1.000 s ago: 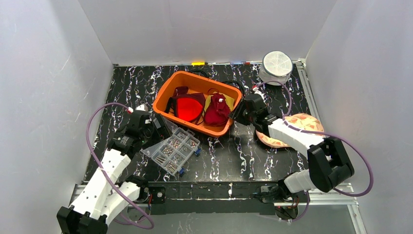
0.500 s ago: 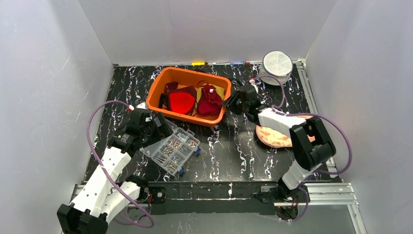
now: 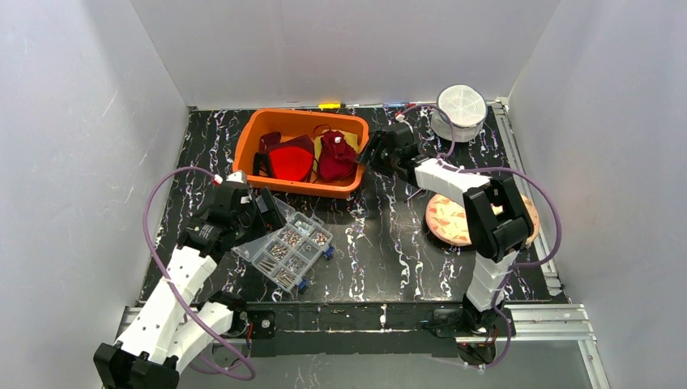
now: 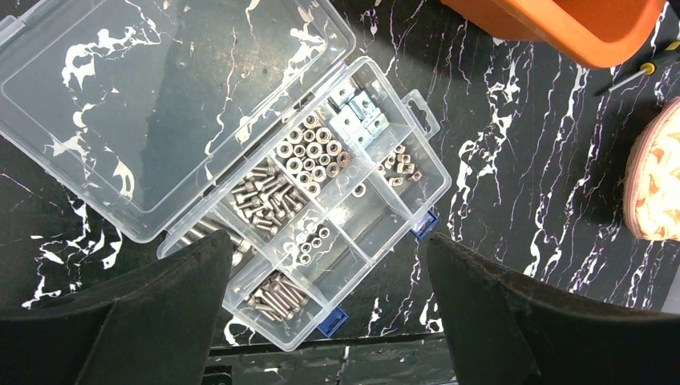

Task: Unzip the laundry bag and remove the bra
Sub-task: Move the bin to the center of the board.

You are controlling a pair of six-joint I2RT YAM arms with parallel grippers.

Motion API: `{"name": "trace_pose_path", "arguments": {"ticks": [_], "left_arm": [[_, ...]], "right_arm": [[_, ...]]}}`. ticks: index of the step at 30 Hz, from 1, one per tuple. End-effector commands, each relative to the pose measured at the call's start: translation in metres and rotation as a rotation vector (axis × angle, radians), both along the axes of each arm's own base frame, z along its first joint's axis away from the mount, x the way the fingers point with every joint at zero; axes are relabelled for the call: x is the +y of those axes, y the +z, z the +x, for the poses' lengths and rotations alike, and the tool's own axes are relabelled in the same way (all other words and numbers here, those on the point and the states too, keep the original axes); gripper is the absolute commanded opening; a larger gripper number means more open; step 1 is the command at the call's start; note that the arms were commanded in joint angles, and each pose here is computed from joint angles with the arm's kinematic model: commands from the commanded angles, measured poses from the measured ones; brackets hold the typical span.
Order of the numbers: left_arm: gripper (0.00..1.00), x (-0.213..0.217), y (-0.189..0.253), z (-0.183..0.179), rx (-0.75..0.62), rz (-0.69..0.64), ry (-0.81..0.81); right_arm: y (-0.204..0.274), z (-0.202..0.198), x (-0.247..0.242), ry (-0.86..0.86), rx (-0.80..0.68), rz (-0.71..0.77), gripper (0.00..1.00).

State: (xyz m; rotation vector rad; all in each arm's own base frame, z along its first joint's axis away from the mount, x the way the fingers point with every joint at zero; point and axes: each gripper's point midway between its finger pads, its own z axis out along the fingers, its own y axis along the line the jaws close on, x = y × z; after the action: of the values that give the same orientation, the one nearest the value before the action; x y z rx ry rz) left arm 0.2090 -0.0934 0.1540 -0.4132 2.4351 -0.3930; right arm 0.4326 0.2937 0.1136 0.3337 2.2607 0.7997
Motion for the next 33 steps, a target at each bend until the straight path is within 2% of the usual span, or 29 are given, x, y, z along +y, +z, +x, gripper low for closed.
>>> {"name": "trace_pose_path", "arguments": {"ticks": [1,4,8,10,12,16,20,23,27,33], "left_arm": [[0.90,0.000,0.020,0.002,-0.056,0.008,-0.039],[0.90,-0.007,0.028,0.005,-0.082,-0.007,-0.085],[0.90,-0.019,0.041,0.008,-0.110,-0.035,-0.155],[0.90,-0.024,0.045,0.009,-0.121,-0.051,-0.183],[0.90,-0.032,0.047,0.010,-0.131,-0.085,-0.212],[0.90,-0.059,0.051,0.011,-0.141,-0.203,-0.293],[0.90,-0.069,0.047,0.009,-0.142,-0.218,-0.324],[0.90,-0.065,0.043,0.008,-0.137,-0.191,-0.317],[0.90,-0.054,0.033,0.007,-0.125,-0.138,-0.277],[0.90,-0.053,0.016,0.002,-0.100,-0.156,-0.256]], "right_arm": [[0.054,-0.011,-0.021,0.054,-0.104,-0.120,0.78],[0.087,-0.027,-0.043,0.048,-0.164,-0.189,0.93],[0.117,-0.058,-0.096,-0.013,-0.215,-0.357,0.95],[0.109,-0.080,-0.139,-0.101,-0.189,-0.483,0.95],[0.099,-0.103,-0.180,-0.191,-0.148,-0.534,0.96],[0.071,-0.146,-0.236,-0.333,-0.040,-0.418,0.97],[0.050,-0.178,-0.258,-0.470,0.035,-0.334,0.97],[0.036,-0.193,-0.264,-0.590,0.053,-0.236,0.98],[0.019,-0.214,-0.253,-0.698,0.090,0.003,0.98],[-0.026,-0.235,-0.253,-0.801,0.175,0.126,0.99]]}}
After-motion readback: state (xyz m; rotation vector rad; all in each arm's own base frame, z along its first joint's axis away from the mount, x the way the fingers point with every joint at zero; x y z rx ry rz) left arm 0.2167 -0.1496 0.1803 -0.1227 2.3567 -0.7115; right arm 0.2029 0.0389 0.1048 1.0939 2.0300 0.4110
